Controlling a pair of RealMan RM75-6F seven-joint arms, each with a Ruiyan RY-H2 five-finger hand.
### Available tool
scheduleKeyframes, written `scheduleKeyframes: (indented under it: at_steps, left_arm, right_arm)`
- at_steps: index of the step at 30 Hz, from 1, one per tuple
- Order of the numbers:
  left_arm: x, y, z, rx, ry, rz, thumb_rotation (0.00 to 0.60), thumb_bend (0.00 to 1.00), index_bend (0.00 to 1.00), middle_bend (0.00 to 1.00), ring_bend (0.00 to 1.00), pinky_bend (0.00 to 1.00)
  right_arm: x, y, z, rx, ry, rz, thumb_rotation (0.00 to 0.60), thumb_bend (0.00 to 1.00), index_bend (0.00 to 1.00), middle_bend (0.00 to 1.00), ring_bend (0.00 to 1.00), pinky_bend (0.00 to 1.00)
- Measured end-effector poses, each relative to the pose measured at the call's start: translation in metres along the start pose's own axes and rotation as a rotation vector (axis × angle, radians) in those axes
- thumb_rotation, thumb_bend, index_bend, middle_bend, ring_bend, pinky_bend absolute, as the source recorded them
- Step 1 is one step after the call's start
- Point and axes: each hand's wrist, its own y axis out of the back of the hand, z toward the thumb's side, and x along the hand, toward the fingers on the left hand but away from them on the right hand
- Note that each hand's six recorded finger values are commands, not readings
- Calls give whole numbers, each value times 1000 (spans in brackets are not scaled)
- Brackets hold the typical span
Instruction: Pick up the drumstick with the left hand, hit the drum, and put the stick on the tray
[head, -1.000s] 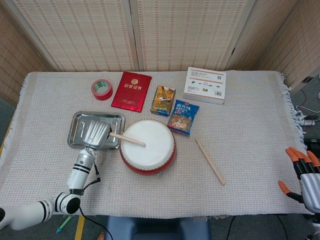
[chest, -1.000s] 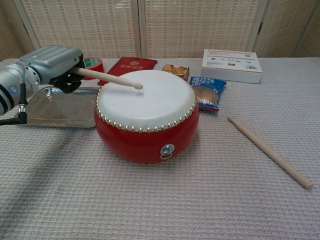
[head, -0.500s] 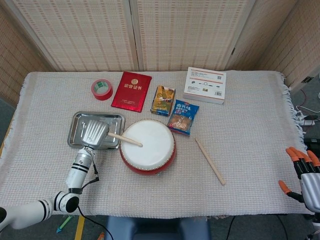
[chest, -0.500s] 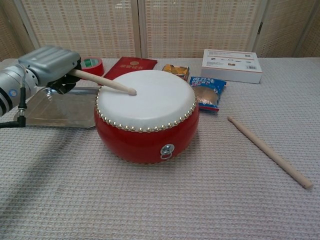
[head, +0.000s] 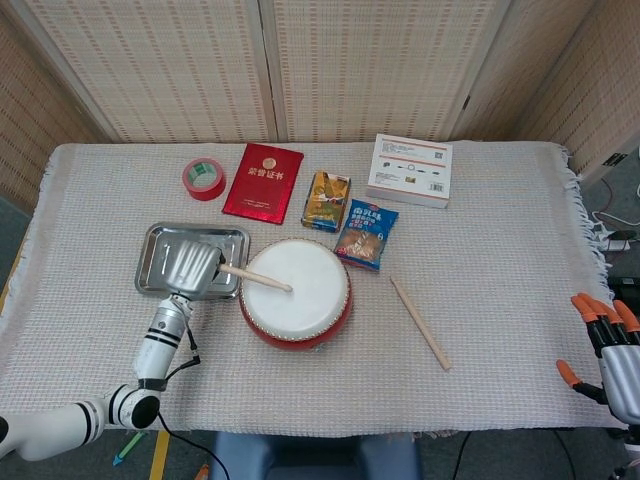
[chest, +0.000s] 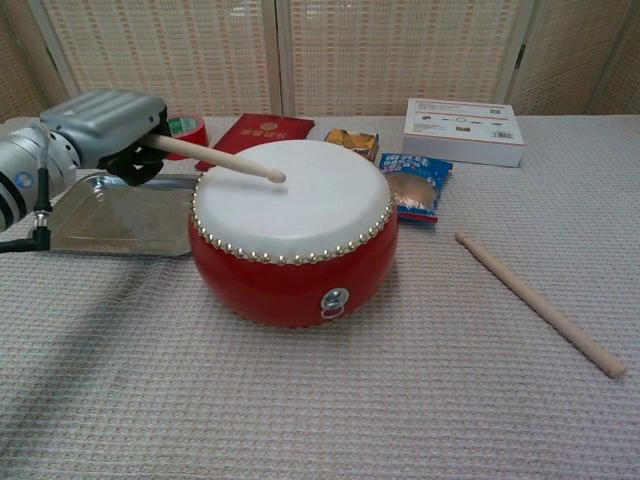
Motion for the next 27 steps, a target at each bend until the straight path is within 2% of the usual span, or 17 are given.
scheduleKeyframes:
  at_steps: [2,4,6,10,13,15,22,24,27]
  left_arm:
    - [0,-5,-1,99,-21,10,600,789,1000,1000,1000,1000]
    - [1,-4,-3,120,-24,23,600,790,1000,1000,1000,1000]
    - [1,-1,-2,63,-13,28,600,790,1000,1000,1000,1000]
    - [0,12,5,-179,9,25,600,789,1000,1000,1000,1000]
    - [-3,16,12,-242,-1,19,600,789,1000,1000,1000,1000]
    - [-3,14,10,-209,2,15,600,789,1000,1000,1000,1000]
    - [0,-5,-4,82,6,18,600,788,1000,1000,1000,1000]
    - [1,-6,-8,97,15,23,600,789,1000,1000,1000,1000]
    - [2,-1,-9,-6,39,22,600,788,1000,1000,1000,1000]
  right_arm:
    - [0,1,0,0,0,-2,600,262,0,59,0,8]
    - [1,2,0,-1,0,-6,600,261,0,59,0,8]
    - [1,2,0,-2,-1,-7,600,262,0,59,0,8]
    - [1,1,-1,-4,-2,-6,600,261,0,59,0,8]
    - [1,0,-1,-5,-3,-6,600,262,0,59,0,8]
    - [1,0,-2,-6,-4,-4,600,262,0,59,0,8]
    - [1,1,-2,-3,-4,-7,600,262,0,59,0,8]
    - [2,1,-2,-3,-6,-8,600,262,0,59,0,8]
    - [2,1,-3,-4,-9,-8,600,262,0,59,0,8]
